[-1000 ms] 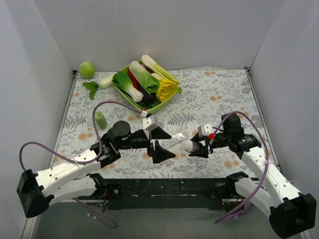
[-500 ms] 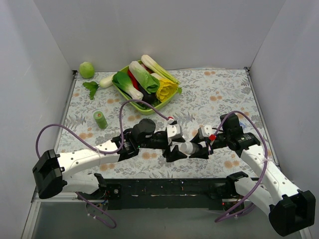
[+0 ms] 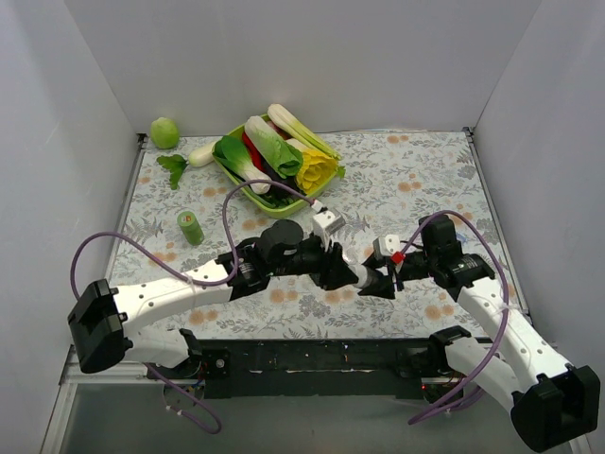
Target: Sort the pills into containers
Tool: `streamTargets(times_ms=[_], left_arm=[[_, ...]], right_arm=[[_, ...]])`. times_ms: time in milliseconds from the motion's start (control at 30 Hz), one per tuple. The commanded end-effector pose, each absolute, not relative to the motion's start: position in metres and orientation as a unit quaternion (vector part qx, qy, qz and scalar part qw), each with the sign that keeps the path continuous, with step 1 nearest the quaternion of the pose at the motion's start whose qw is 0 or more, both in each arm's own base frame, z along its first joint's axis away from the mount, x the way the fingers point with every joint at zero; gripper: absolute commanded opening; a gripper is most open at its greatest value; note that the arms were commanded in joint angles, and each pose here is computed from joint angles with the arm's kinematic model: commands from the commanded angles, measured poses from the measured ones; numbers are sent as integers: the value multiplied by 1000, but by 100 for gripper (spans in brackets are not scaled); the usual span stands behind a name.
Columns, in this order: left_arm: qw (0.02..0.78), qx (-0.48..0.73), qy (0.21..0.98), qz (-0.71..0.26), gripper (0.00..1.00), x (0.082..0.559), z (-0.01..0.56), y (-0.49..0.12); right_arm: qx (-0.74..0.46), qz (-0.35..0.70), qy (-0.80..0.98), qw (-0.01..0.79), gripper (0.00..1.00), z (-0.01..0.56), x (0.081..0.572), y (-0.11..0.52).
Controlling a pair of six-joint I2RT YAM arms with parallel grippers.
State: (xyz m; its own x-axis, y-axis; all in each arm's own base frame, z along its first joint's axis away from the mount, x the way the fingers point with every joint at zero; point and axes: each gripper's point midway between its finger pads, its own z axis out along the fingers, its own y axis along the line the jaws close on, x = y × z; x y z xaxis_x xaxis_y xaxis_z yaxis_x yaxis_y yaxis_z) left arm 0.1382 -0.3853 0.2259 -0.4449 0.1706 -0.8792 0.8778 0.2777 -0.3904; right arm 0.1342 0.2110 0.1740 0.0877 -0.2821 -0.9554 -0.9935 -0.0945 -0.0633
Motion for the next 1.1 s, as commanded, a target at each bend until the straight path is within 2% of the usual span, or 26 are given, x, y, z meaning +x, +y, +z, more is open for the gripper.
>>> streamTargets(times_ms=[0, 33, 133, 233, 333, 367, 500, 567, 667, 700, 733, 800, 833, 933, 1067], left_arm=[[235, 70, 847, -471, 0, 153, 210, -387], [142, -57, 875, -459, 0, 145, 196, -386], [6, -163, 875, -456, 0, 120, 188, -400], [-4, -179, 861, -477, 0, 120, 203, -410], [16, -171, 862, -476, 42, 125, 213, -410], [28, -158, 862, -481, 60, 126, 220, -408], [73, -121, 853, -503, 80, 124, 228, -391], [96, -95, 845, -517, 82, 123, 231, -379], [214, 82, 805, -547, 90, 114, 252, -361], [272, 188, 770, -546, 92, 105, 262, -352], [299, 241, 750, -538, 92, 101, 263, -348], [341, 328, 710, -521, 98, 94, 261, -340], [390, 402, 668, -489, 98, 91, 253, -334], [472, 499, 581, -438, 98, 92, 246, -333], [516, 535, 538, -398, 98, 111, 255, -353]], right_arm=[[-586, 359, 566, 456, 1, 176, 165, 206], [-580, 344, 579, 458, 1, 171, 171, 203], [-574, 336, 589, 459, 1, 167, 175, 202], [-574, 342, 588, 456, 1, 166, 173, 202], [-575, 342, 588, 455, 1, 168, 172, 202], [-575, 342, 589, 454, 1, 168, 171, 201], [-576, 354, 581, 455, 1, 169, 167, 203], [-577, 359, 576, 455, 1, 171, 165, 203], [-585, 376, 561, 449, 1, 174, 155, 205], [-590, 390, 547, 448, 1, 177, 150, 207], [-597, 393, 535, 450, 1, 178, 146, 208], [-603, 415, 518, 442, 1, 180, 135, 209], [-606, 420, 513, 441, 1, 180, 132, 209], [-615, 423, 502, 437, 1, 178, 127, 209], [-618, 421, 500, 436, 1, 176, 126, 208]])
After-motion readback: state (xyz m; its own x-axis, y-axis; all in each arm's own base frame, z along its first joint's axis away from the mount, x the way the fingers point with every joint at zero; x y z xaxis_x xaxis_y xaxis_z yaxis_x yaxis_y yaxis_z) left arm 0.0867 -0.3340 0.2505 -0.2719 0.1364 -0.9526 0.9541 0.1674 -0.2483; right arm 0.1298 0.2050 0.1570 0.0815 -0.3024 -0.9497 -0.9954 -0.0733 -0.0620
